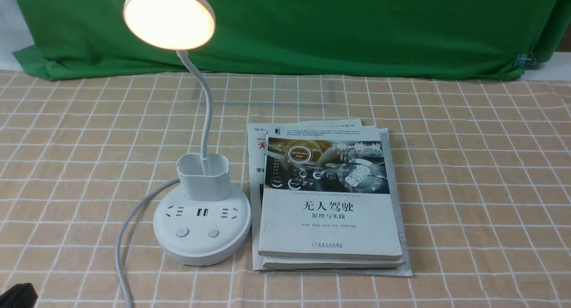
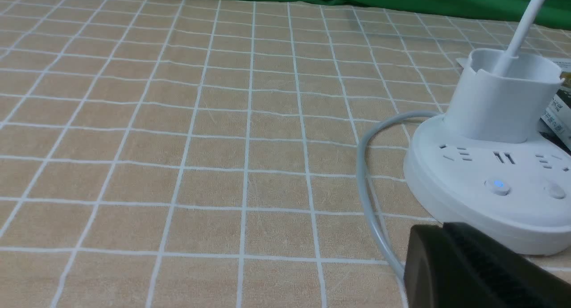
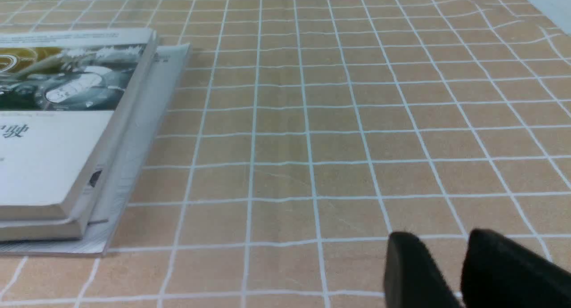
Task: Turn off the desk lamp on the light coffee tablecloth by hand.
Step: 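Press the power button on the round power strip under the lamp with the left gripper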
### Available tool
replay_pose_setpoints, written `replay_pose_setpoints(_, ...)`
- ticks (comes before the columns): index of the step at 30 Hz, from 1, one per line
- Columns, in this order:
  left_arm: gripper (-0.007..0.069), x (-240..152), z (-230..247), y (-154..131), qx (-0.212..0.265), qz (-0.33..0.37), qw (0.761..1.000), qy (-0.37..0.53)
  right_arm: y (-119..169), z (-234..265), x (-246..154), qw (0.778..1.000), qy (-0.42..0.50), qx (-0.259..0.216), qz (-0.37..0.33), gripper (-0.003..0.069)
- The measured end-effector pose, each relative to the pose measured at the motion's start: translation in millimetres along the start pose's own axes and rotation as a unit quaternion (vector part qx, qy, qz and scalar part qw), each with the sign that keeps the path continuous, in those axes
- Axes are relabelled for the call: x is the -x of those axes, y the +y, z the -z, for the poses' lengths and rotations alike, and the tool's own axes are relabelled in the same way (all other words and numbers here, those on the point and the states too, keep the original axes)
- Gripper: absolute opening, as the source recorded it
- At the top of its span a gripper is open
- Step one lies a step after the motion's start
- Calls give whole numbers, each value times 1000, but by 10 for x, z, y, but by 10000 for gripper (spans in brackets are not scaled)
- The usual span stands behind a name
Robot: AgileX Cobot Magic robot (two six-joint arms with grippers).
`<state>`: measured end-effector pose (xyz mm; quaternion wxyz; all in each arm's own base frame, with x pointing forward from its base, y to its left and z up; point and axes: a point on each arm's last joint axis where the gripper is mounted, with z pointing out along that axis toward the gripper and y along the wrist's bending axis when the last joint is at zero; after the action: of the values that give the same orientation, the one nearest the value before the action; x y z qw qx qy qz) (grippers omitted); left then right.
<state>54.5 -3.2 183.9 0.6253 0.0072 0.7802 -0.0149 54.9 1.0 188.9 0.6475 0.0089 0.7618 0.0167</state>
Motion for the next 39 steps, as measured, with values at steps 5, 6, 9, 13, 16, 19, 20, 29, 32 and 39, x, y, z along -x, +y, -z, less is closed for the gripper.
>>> replay_pose_setpoints(5, 0, 0, 0, 0, 0, 0, 1000, 0, 0, 0, 0, 1000, 0, 0, 0, 243)
replay_pose_setpoints(6, 0, 0, 0, 0, 0, 0, 1000, 0, 0, 0, 0, 1000, 0, 0, 0, 243)
replay_pose_setpoints(9, 0, 0, 0, 0, 0, 0, 1000, 0, 0, 0, 0, 1000, 0, 0, 0, 243)
replay_pose_setpoints(13, 0, 0, 0, -2, -1, 4, 1000, 0, 0, 0, 0, 1000, 0, 0, 0, 243)
replay_pose_setpoints(16, 0, 36, 1, -15, -9, 39, 999, -19, 0, 0, 0, 1000, 0, 0, 0, 243)
replay_pose_setpoints(19, 0, 123, 9, -27, -23, 127, 989, -65, 0, 0, 0, 1000, 0, 0, 0, 243)
replay_pose_setpoints(20, 0, 153, 13, -22, -25, 151, 985, -81, 0, 0, 0, 1000, 0, 0, 0, 243)
replay_pose_setpoints(29, 0, 311, 59, 81, -20, 351, 919, -179, 0, 0, 0, 1000, 0, 0, 0, 243)
replay_pose_setpoints(32, 0, 339, 64, 43, -36, 360, 918, -160, 0, 0, 0, 1000, 0, 0, 0, 243)
replay_pose_setpoints(39, 0, 849, -75, -174, -92, 291, 952, 27, 0, 0, 0, 1000, 0, 0, 0, 243)
